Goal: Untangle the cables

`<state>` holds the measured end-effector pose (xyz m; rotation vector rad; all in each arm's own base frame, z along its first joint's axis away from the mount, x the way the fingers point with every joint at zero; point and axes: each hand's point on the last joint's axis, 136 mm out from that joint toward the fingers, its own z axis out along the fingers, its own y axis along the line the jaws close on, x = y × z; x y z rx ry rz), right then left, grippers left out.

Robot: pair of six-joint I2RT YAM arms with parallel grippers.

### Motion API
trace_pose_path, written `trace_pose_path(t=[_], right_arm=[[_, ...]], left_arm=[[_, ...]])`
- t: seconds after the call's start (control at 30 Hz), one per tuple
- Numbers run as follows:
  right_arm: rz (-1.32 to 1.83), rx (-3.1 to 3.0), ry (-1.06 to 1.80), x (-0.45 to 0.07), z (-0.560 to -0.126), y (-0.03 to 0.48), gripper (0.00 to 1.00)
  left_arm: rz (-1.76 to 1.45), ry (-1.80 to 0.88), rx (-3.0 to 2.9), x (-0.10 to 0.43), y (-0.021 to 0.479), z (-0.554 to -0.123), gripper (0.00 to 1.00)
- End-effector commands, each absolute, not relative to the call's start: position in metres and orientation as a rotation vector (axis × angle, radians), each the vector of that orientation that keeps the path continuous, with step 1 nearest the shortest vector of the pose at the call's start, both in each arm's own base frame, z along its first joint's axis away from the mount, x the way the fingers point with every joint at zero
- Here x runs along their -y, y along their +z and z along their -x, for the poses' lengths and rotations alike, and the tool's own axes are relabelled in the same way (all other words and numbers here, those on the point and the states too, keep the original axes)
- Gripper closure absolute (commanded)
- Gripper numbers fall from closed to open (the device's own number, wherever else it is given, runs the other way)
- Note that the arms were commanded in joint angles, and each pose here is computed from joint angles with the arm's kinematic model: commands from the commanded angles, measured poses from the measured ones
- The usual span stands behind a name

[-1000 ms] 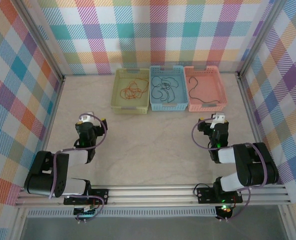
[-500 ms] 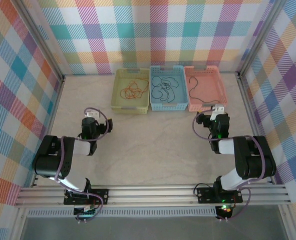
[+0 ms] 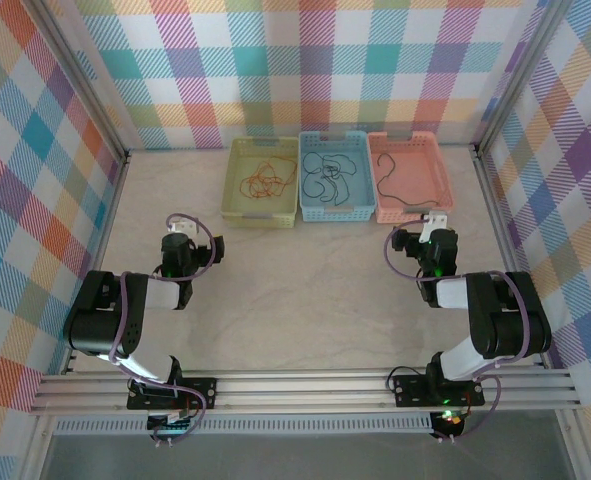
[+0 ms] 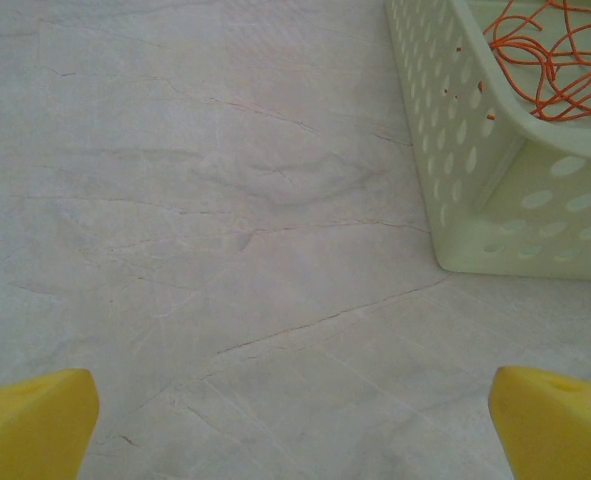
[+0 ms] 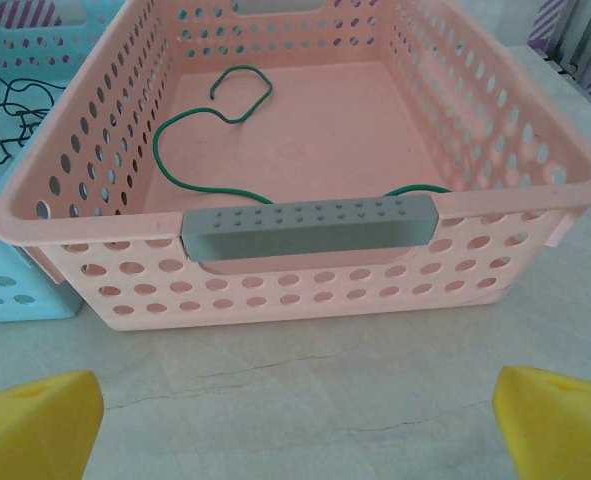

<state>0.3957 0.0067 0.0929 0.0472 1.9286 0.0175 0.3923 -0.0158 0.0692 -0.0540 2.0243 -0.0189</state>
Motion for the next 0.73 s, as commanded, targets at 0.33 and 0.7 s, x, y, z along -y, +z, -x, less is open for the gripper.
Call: trace_pose_path(t=[0.33,0.7], right_arm=[[-0.061,-1.927,0.033,-0.007,-0.397,0.093,0.00],[0.025,-1.943,0.119,-0.020,-0.398,0.092,0.00]], left_arm=[[0.063,-0.034,-1.998,0.015,0.078,-0.398,0.00],[0.062,-0.034,-1.997,0.015,0.078,-0.398,0.00]])
